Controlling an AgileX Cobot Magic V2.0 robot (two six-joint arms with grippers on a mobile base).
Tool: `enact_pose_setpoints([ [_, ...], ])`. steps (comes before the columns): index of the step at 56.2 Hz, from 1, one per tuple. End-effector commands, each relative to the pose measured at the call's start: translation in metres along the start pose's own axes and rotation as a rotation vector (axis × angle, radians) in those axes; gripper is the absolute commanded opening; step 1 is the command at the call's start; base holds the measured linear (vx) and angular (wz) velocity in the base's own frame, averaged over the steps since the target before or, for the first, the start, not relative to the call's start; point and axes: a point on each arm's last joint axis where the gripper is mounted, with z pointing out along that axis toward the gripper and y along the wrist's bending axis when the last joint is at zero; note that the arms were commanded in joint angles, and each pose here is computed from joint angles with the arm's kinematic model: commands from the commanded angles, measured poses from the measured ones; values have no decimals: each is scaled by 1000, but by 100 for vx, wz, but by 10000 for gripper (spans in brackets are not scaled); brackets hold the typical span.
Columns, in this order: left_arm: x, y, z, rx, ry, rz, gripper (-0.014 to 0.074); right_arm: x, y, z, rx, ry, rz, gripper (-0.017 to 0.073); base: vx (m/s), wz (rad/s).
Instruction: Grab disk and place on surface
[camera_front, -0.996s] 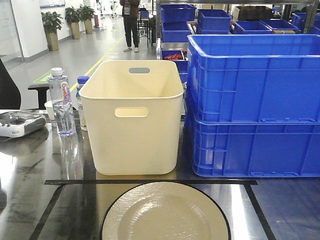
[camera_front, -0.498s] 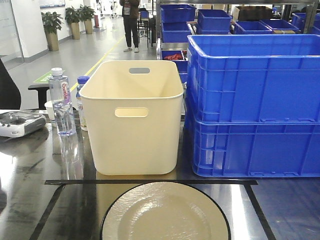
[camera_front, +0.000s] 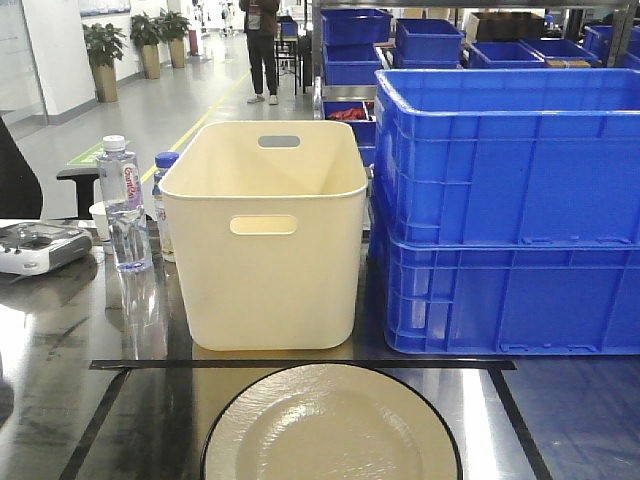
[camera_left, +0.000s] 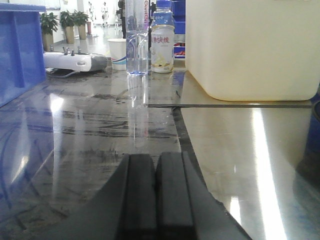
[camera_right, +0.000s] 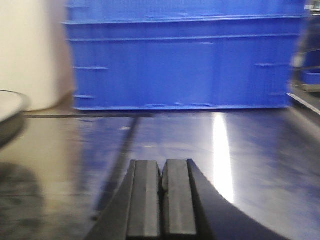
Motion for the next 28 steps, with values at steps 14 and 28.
enact_pose_setpoints([
  [14,-16,-20,-5,116,-103,-12,-8,-8,-2,-2,44,-88,-17,-9,0,0],
  [28,-16,-20,-5,116,-103,-12,-8,-8,-2,-2,44,-88,-17,-9,0,0],
])
